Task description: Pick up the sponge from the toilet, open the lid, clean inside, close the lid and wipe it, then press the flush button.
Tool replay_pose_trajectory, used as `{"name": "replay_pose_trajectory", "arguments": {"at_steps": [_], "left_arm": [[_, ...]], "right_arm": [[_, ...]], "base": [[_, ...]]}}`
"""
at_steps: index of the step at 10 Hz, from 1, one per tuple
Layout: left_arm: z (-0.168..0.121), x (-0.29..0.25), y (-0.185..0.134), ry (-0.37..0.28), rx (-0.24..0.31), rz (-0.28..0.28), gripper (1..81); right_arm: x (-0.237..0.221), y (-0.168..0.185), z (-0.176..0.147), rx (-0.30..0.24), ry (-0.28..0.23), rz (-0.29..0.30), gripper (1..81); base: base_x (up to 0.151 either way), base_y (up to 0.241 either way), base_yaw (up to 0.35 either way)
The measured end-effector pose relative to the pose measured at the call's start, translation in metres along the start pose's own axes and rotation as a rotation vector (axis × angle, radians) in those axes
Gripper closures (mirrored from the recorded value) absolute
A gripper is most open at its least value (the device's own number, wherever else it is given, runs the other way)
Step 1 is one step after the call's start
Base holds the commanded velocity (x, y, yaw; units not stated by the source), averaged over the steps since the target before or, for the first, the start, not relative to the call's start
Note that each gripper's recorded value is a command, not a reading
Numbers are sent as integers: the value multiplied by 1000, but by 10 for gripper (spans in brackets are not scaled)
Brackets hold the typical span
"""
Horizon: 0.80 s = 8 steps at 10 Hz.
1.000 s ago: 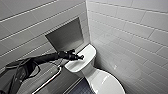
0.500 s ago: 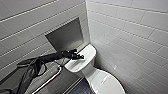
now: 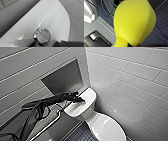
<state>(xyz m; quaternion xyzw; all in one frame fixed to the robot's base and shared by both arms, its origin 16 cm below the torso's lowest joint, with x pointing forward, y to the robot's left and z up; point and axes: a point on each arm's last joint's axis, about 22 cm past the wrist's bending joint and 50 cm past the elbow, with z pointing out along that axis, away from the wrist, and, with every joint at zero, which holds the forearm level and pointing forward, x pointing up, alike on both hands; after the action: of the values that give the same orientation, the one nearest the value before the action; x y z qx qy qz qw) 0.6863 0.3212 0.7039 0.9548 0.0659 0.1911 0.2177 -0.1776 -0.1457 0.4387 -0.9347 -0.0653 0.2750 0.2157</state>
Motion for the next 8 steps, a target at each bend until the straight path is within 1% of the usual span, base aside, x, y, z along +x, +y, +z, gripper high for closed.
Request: {"name": "replay_pose_trajectory", "arguments": {"at_steps": [1, 2, 3, 4, 8], "left_arm": [[6, 5, 11, 19, -11, 25, 811], [5, 15, 22, 31, -21, 39, 811], [-2, 30, 25, 49, -20, 47, 10], [-5, 34, 28, 51, -29, 21, 10], [-3, 33, 27, 51, -26, 26, 10]], "right_arm": [[0, -1, 0, 1, -1, 0, 811], [0, -1, 0, 1, 0, 0, 811], [1, -1, 0, 2, 0, -1, 811], [1, -1, 0, 2, 0, -2, 811], [0, -1, 0, 1, 0, -1, 811]], "base": [[0, 0, 0], [0, 0, 0], [0, 0, 0], [0, 0, 0], [0, 0, 0]]}}
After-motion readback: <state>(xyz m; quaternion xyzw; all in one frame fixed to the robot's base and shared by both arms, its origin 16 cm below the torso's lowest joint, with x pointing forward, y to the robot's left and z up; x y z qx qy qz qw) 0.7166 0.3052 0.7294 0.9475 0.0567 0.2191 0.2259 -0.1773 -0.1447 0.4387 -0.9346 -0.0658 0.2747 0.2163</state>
